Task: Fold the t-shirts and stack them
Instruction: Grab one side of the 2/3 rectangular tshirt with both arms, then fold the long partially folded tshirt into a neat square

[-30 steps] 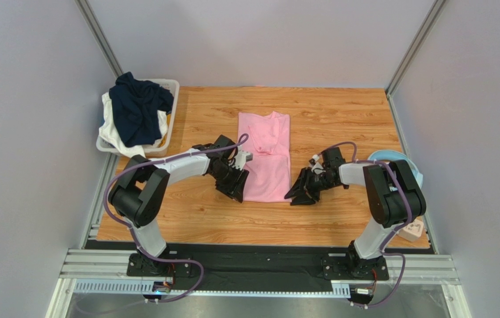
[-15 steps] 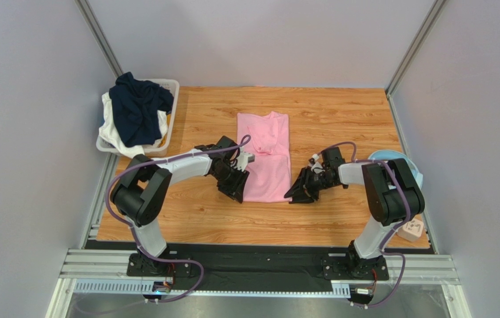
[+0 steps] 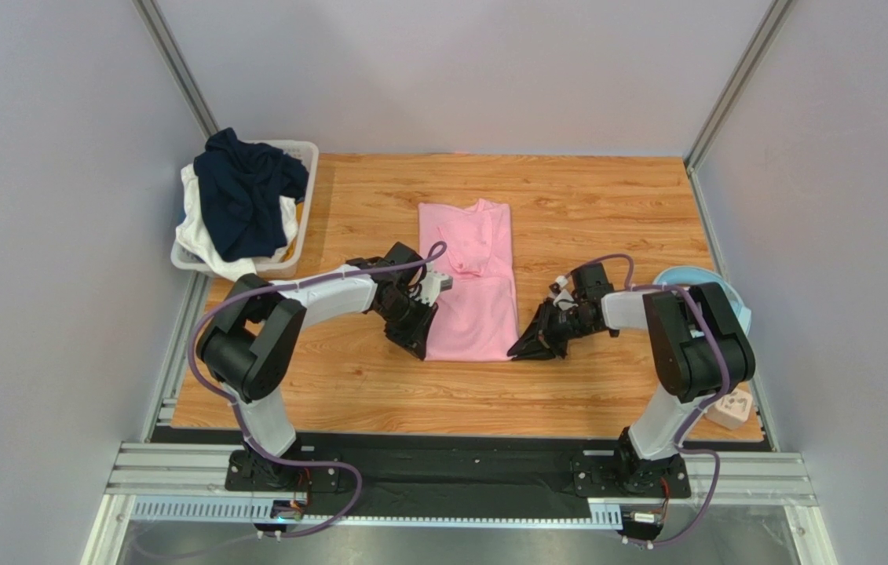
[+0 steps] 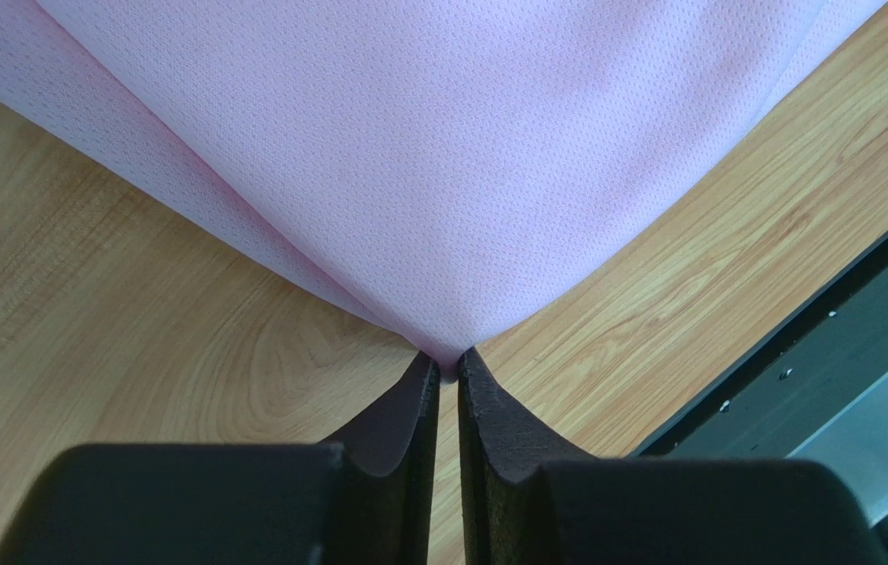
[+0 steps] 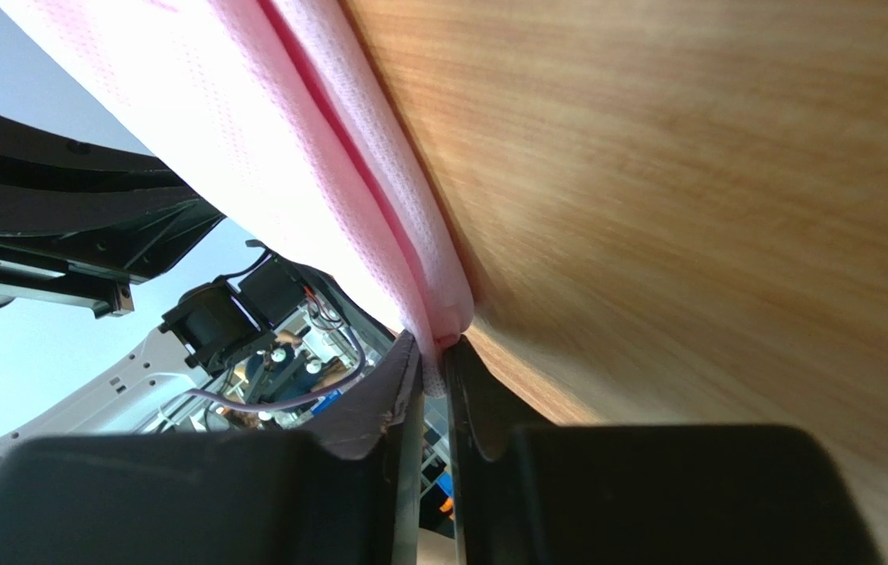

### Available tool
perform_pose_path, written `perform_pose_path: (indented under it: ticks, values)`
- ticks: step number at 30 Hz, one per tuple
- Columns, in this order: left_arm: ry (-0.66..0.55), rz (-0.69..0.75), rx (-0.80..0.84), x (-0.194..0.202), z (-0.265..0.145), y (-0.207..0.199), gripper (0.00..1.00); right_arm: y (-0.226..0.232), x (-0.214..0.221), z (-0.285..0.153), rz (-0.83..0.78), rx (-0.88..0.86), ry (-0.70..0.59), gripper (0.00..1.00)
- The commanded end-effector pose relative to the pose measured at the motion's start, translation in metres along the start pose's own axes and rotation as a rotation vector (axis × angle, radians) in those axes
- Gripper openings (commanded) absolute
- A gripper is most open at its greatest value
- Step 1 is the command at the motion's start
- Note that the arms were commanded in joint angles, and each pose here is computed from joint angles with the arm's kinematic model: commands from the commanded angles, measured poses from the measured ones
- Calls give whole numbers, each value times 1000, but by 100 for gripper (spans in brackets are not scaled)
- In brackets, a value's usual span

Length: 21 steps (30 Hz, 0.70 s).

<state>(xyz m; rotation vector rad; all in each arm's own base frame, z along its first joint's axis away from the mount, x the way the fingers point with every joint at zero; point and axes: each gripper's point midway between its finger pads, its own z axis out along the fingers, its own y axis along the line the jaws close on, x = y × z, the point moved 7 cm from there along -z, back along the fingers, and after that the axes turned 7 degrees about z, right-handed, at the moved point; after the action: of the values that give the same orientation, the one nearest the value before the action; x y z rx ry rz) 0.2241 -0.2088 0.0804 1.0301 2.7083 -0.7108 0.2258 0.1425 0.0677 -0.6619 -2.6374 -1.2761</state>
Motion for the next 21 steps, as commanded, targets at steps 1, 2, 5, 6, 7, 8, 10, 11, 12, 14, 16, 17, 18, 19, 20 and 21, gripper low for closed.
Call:
perform_pose_path:
  ticks: [1,2,5,6,7,8,10,11,12,14,16,17,18,19,20,21]
  values:
    - [-53,55,-7,-15,-13,-5,16,10,2,-5,-47,-27,-23,8]
    - [-53,56,-7,-15,-14,-5,15,10,4,-4,-46,-23,-19,2]
    - [-56,75,-5,-17,-19,-7,14,13,9,-4,-61,-7,-15,0]
    - [-51,89,1,-16,-21,-8,11,15,13,-4,-73,-5,-14,0]
    - [-64,104,9,-20,-26,-11,10,16,15,-4,-78,-2,-13,0]
    - [-66,111,7,-20,-29,-11,8,16,17,-5,-78,6,-9,0]
    - [-78,133,35,-21,-43,-15,3,19,24,-5,-99,10,-5,0]
    - [-89,135,43,-21,-47,-17,3,20,28,-7,-99,18,-1,0]
    - [-103,135,54,-20,-57,-21,1,22,32,-8,-117,19,1,0]
    - [-107,182,72,-16,-64,-23,0,21,40,-10,-119,36,6,0]
    - [-86,196,108,-5,-72,-30,0,21,51,-13,-137,40,12,0]
    - [-60,202,117,2,-75,-31,0,18,56,-15,-130,50,13,0]
    - [-60,213,126,5,-79,-34,0,18,61,-16,-135,51,16,0]
    - [-47,215,141,11,-80,-36,0,20,66,-20,-150,42,7,0]
    - [-32,224,149,16,-82,-37,0,15,72,-22,-139,51,9,0]
    - [-36,234,157,20,-86,-40,0,14,77,-23,-141,52,10,0]
